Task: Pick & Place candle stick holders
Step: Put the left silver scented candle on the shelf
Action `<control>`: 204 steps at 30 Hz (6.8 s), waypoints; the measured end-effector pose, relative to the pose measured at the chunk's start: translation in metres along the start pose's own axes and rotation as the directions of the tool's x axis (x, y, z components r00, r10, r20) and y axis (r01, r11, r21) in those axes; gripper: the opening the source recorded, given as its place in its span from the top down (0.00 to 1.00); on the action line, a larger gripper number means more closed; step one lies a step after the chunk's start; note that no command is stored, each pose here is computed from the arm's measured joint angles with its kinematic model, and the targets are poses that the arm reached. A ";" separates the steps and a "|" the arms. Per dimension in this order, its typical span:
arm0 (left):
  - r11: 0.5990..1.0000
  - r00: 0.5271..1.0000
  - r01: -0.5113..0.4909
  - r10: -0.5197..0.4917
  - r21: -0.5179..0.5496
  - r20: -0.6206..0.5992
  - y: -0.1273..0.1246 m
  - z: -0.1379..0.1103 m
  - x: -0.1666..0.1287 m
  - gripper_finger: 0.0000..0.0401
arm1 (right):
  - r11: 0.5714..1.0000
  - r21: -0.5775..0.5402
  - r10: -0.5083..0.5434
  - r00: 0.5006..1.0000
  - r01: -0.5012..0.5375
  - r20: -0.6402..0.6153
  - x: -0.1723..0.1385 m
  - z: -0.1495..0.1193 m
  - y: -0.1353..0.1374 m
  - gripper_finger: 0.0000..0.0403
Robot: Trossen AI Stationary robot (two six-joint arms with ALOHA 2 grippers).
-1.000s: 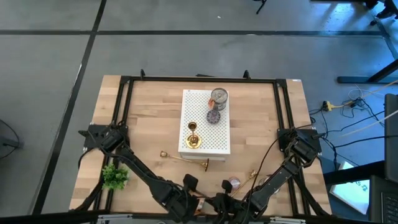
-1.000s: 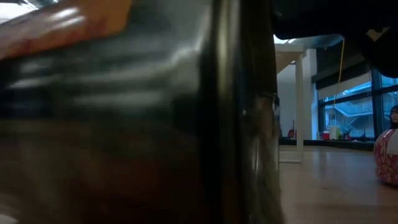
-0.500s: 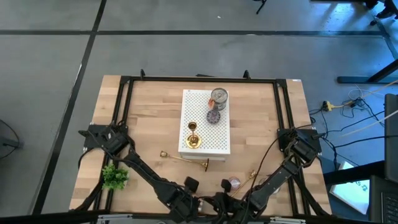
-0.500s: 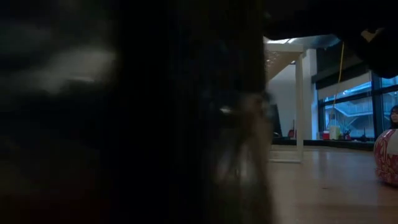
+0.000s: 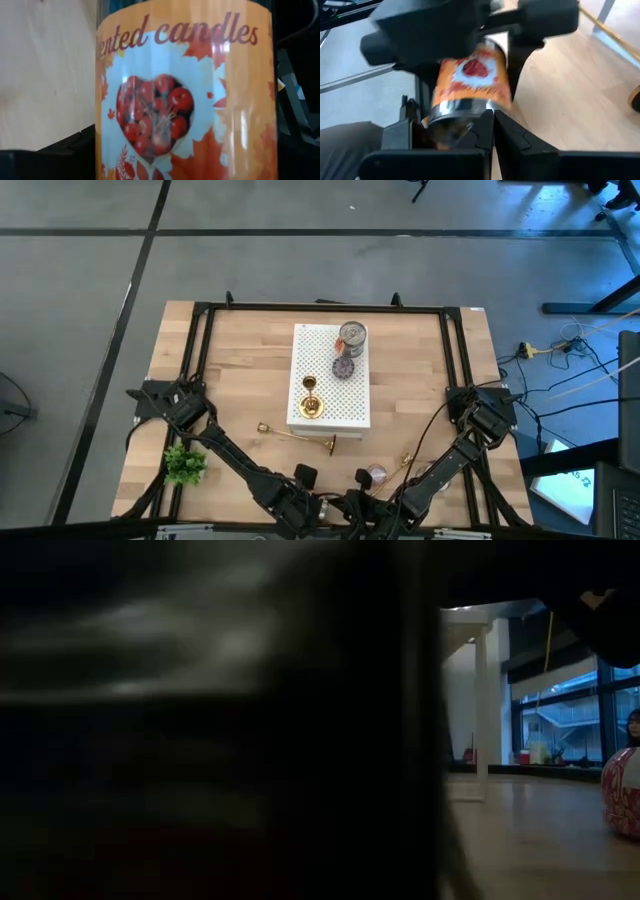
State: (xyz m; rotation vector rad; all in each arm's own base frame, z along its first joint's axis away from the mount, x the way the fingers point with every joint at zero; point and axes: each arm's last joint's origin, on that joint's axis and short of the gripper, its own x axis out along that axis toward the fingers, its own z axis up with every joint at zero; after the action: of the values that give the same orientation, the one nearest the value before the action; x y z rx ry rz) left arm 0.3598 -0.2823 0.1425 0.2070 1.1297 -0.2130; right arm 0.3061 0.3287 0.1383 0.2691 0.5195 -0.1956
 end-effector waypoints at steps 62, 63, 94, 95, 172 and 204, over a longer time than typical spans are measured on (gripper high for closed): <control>0.692 0.330 -0.527 0.702 -0.493 0.631 -0.064 -0.068 -0.187 0.14 | 0.859 -0.486 0.377 0.842 -0.162 0.385 -0.112 0.152 0.014 0.67; 0.683 0.327 -0.532 0.711 -0.500 0.623 -0.060 -0.066 -0.186 0.14 | 0.860 -0.485 0.375 0.842 -0.159 0.388 -0.112 0.153 0.013 0.61; 0.821 0.508 -0.505 0.531 -0.265 0.679 -0.037 0.025 -0.182 0.14 | 0.889 -0.383 0.373 0.880 -0.249 0.294 -0.084 0.160 -0.003 0.15; 0.832 0.505 -0.490 0.514 -0.260 0.694 -0.036 0.028 -0.184 0.14 | 0.883 -0.392 0.388 0.871 -0.258 0.301 -0.086 0.161 -0.002 0.15; 0.912 0.471 -0.329 0.382 -0.244 0.795 0.010 0.069 -0.166 0.15 | 0.929 -0.370 0.210 0.793 0.022 0.572 -0.076 0.161 0.011 0.01; 0.817 0.493 -0.449 0.564 -0.362 0.662 -0.021 0.034 -0.182 0.08 | 0.956 -0.287 0.117 0.813 0.065 0.571 -0.101 0.159 0.028 0.13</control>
State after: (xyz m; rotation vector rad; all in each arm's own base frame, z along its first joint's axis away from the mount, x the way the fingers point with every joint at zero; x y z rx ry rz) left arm 0.3085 -0.2998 0.3211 0.2847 0.1952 0.3156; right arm 0.3002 0.3192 0.3284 -0.0850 -0.0770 -0.1602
